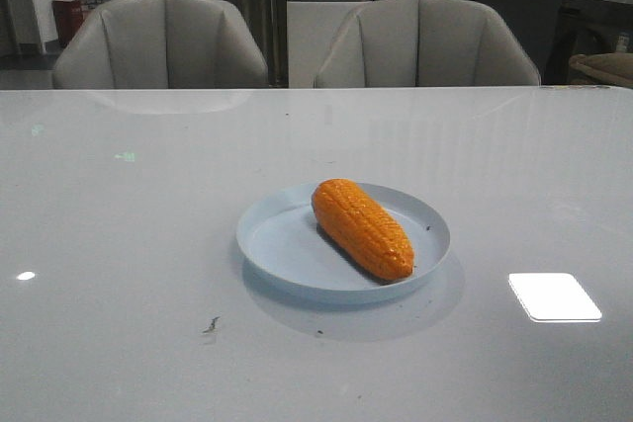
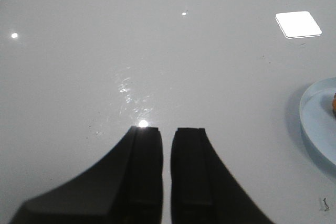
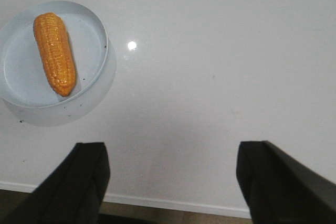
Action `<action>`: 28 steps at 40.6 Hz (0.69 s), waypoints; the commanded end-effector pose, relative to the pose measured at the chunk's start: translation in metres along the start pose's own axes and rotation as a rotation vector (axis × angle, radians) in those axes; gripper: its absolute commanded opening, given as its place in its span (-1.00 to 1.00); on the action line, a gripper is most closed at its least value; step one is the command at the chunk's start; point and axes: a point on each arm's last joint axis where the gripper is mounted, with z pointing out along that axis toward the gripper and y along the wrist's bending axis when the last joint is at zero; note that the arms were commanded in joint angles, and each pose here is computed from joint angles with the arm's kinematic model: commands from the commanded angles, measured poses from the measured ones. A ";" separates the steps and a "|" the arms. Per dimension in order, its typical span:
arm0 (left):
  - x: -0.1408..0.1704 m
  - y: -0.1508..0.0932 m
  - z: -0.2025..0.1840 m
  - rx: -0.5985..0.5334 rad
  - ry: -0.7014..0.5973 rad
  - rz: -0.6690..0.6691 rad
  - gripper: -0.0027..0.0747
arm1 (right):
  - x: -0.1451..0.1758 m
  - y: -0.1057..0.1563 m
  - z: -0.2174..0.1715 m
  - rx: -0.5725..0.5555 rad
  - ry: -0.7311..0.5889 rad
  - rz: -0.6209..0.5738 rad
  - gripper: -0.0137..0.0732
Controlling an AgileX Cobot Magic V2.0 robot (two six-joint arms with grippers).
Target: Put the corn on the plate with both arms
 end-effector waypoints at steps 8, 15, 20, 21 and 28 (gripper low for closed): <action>-0.015 -0.001 -0.005 0.012 -0.102 -0.018 -0.70 | -0.012 0.000 -0.008 0.000 -0.100 -0.002 0.71; -0.015 -0.001 -0.005 0.012 -0.102 -0.018 -0.70 | -0.012 0.000 -0.008 0.000 -0.100 -0.002 0.71; -0.015 0.001 -0.005 0.000 -0.110 -0.002 -0.70 | -0.012 0.000 -0.008 0.000 -0.100 -0.002 0.71; -0.016 0.000 -0.006 0.004 -0.116 -0.009 -0.70 | -0.012 0.000 -0.008 0.000 -0.100 -0.002 0.71; -0.011 -0.002 -0.017 0.056 -0.226 0.081 -0.70 | -0.012 0.000 -0.008 0.000 -0.100 -0.002 0.71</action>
